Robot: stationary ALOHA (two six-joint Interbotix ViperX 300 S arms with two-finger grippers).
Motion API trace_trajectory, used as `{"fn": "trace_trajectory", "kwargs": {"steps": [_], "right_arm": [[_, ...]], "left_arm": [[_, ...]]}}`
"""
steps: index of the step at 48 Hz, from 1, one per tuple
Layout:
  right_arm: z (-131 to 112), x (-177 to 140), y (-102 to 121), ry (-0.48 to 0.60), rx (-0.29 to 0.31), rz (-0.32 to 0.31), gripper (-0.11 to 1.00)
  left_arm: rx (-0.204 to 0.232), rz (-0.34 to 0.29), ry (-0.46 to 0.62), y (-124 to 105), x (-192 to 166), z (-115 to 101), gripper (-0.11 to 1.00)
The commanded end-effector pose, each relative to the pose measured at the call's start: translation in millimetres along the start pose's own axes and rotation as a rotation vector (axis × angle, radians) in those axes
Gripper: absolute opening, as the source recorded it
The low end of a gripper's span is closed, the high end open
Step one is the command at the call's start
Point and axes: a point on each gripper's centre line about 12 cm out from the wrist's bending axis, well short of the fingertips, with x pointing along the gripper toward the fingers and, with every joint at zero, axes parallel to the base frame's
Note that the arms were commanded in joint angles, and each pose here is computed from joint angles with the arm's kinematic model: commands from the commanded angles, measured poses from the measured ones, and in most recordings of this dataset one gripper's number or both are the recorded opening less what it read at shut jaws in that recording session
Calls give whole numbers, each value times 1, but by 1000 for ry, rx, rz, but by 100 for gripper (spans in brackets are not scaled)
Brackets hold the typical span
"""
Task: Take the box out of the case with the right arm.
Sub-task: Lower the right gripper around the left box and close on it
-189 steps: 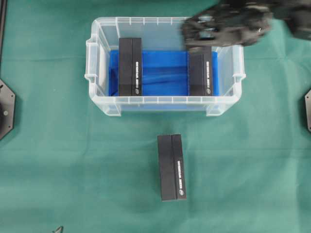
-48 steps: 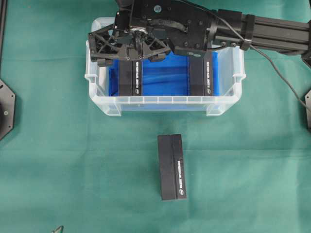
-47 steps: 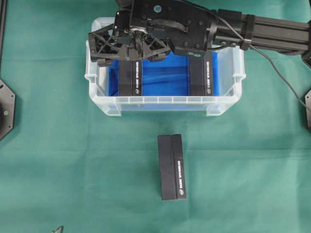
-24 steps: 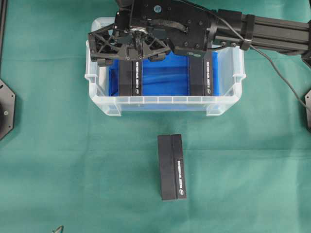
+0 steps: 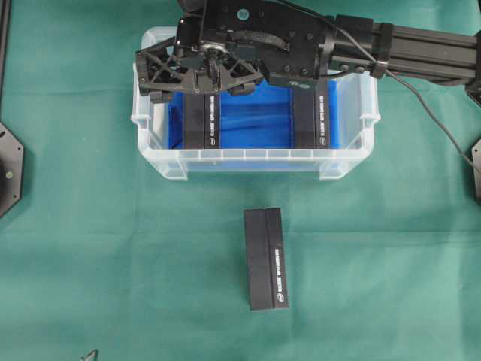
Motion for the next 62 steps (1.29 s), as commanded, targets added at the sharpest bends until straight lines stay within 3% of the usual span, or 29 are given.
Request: {"fn": "trace_trajectory", "kwargs": {"steps": [1,18,35,62], "right_arm": [[1,-16,5,-11,-1,44,93],[4,5,-1,-40,-13,-8,93],[0,37,-8,-30,-14,-13,93],[-6,62,-9,3,46,-13,92]], "left_arm": [[3,-1,-15,0,-3,3,0],[3,0,-14,0,-3,3,0],[3,0,-14,0,-3,3,0],[1,-1,-11,0,-2,3,0]]}}
